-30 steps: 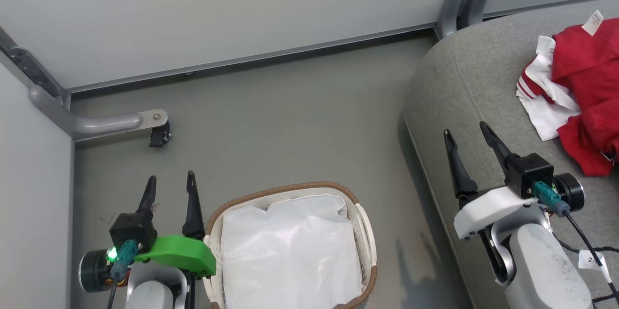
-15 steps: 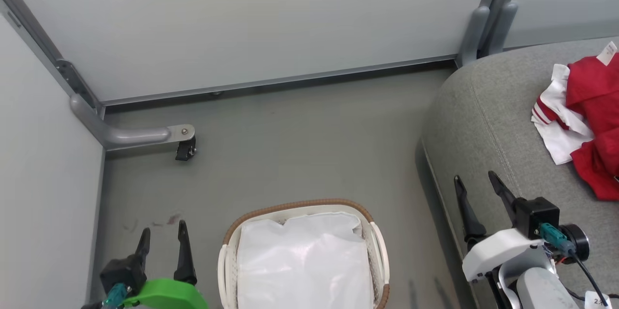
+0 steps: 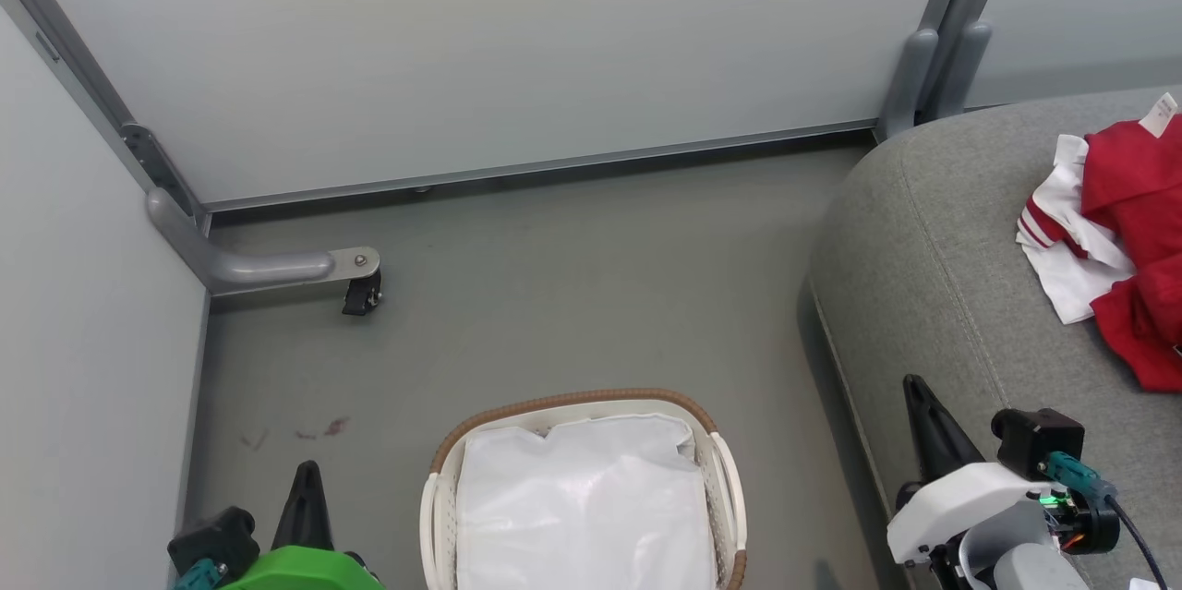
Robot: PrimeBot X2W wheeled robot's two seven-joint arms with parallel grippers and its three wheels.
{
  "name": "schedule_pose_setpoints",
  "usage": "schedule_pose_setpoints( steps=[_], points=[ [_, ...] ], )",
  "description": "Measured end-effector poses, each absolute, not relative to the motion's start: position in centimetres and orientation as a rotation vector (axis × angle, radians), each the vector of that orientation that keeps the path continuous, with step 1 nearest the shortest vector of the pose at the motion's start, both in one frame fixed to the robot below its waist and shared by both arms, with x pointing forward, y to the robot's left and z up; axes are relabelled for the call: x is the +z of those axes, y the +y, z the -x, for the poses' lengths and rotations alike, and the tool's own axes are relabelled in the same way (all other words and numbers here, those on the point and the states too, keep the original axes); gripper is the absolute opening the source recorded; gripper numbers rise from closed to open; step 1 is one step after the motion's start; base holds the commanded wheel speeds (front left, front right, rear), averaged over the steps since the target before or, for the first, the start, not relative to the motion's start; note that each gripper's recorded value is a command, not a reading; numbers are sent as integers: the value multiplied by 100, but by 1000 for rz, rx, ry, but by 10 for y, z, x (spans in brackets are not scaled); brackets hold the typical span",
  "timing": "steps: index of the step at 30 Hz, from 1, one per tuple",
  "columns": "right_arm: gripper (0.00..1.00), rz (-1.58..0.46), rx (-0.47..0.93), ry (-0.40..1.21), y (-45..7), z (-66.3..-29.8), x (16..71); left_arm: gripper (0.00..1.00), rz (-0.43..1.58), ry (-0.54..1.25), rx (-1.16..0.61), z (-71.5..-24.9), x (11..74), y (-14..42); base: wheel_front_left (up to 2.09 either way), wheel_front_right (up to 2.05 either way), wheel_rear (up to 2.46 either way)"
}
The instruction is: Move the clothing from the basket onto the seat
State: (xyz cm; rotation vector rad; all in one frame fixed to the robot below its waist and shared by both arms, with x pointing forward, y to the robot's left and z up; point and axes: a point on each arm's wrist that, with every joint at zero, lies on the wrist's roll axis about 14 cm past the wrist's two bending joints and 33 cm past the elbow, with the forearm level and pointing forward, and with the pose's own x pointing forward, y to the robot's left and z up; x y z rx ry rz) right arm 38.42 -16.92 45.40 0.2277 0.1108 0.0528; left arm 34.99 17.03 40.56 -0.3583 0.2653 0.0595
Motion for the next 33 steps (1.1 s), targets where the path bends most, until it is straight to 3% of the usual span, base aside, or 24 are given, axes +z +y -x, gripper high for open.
schedule_pose_setpoints(
  steps=[33],
  points=[
    [0, -762, -59, 94, -188, -388, 468, 0, 845, 224, 146, -363, 427, 185, 0, 0, 0]
  ],
)
